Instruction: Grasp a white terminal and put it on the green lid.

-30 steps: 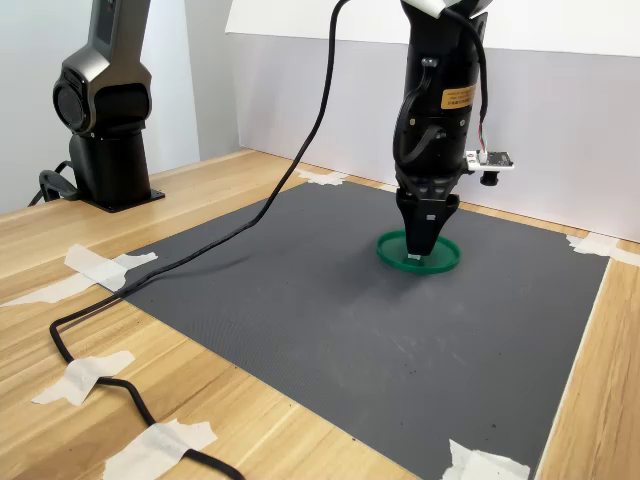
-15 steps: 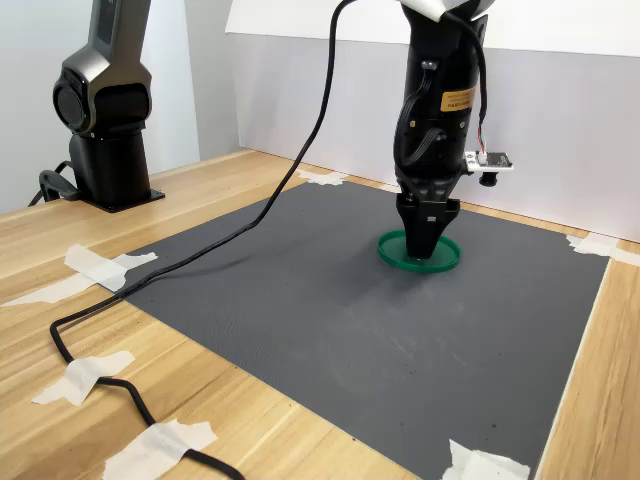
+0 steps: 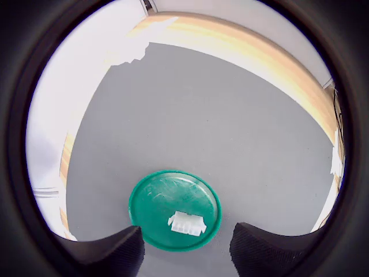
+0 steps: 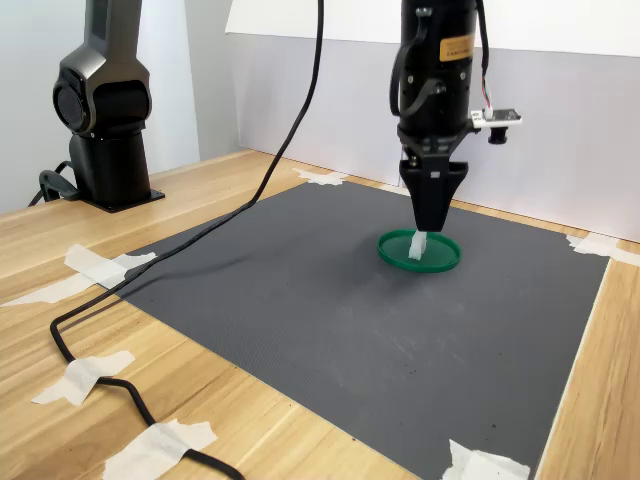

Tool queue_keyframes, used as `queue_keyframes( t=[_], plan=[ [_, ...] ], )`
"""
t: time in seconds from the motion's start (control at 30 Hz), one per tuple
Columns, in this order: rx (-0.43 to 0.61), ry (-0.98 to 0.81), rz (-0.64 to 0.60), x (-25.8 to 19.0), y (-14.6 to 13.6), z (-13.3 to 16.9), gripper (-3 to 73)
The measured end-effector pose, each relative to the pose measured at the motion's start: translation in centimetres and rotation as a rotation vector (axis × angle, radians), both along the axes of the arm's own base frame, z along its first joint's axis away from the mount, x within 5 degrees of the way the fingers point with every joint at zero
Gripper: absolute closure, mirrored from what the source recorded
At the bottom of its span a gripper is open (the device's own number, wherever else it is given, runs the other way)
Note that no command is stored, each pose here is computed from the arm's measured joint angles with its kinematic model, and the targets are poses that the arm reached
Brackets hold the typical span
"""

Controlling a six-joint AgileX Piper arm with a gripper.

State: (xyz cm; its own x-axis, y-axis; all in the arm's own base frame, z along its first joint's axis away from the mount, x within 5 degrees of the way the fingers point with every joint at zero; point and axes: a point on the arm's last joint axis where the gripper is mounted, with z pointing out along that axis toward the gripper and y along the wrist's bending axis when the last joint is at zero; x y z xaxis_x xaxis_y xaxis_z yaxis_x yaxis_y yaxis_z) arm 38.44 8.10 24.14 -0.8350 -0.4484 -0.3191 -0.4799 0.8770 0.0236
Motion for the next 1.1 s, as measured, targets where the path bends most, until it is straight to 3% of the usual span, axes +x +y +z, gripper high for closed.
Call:
queue_keyframes(
  t=[0.13,0.23,0.47,0.53,0.73,0.83,1.1],
  plan=[
    [0.019,-0.097,-0.029,-2.2,-0.9,2.2,8.8],
    [0.035,-0.184,-0.093,-4.5,-2.9,3.5,17.4],
    [0.034,-0.456,-0.283,-10.9,-8.1,5.1,58.9],
    [0.034,-0.572,-0.318,-12.8,-8.7,5.4,66.6],
    [0.046,-0.875,-0.363,-19.4,-8.9,4.6,70.8],
    [0.050,-0.980,-0.378,-23.0,-8.9,2.8,71.1],
    [0.060,-1.069,-0.379,-28.8,-8.6,-1.9,71.1]
  ],
)
